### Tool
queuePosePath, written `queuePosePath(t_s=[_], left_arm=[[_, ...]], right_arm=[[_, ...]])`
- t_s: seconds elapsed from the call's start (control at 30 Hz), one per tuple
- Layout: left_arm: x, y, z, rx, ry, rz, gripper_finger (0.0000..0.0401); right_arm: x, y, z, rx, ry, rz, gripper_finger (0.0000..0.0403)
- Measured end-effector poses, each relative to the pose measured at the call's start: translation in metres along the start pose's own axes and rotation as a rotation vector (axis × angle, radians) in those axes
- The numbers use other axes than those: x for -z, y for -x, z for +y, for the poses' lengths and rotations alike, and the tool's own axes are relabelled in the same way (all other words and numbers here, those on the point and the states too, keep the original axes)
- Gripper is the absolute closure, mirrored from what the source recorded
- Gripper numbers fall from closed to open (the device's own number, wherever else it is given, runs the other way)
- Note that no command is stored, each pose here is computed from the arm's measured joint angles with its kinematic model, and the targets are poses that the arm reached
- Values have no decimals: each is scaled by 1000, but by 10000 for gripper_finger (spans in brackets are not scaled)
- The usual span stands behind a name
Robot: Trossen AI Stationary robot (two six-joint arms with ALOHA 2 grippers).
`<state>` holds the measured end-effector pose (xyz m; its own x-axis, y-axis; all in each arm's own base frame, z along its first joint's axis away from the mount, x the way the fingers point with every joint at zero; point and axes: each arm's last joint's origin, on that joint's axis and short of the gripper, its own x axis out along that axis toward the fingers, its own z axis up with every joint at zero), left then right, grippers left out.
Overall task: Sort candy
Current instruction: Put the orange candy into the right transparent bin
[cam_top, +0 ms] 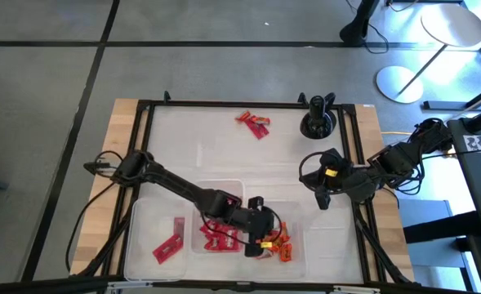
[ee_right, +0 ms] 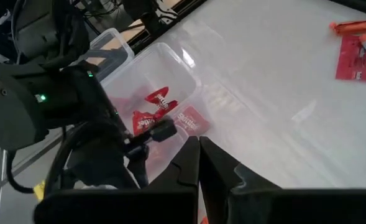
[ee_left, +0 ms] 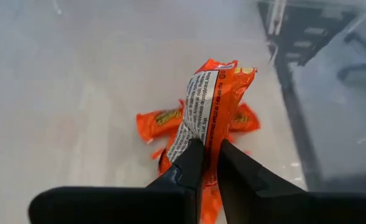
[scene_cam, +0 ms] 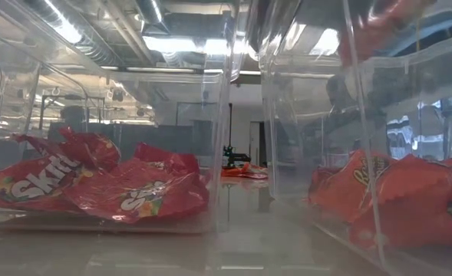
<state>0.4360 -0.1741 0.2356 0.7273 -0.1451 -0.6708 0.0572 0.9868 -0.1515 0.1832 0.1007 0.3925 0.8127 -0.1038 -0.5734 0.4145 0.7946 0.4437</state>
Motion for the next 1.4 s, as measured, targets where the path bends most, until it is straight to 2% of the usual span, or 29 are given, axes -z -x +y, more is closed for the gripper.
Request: queuePosePath(t_s=[0.23,0.33,0.67,0.8,1.0,1.17,1.27,1.4], left_arm=[[0,-5,-1,19,49,-11,370],[1,-4,-4,23,36,-7,364],[2,-1,-9,44,28,8,247],[-13,12,-13,52,33,15,228],[-56,63,-14,31,-7,-85,226],[-82,108,14,-109,10,-145,226],[-93,133,46,-219,52,-166,226],[-97,146,101,-372,133,-114,222]], right_arm=[[0,0,0,5,0,-8,396],[0,0,0,6,4,-7,396],[1,0,-2,23,20,2,396],[1,0,-2,21,20,2,396],[1,0,-1,11,22,11,396],[2,0,0,-16,56,51,396],[3,0,0,-32,90,73,396],[4,0,1,-51,164,96,396]])
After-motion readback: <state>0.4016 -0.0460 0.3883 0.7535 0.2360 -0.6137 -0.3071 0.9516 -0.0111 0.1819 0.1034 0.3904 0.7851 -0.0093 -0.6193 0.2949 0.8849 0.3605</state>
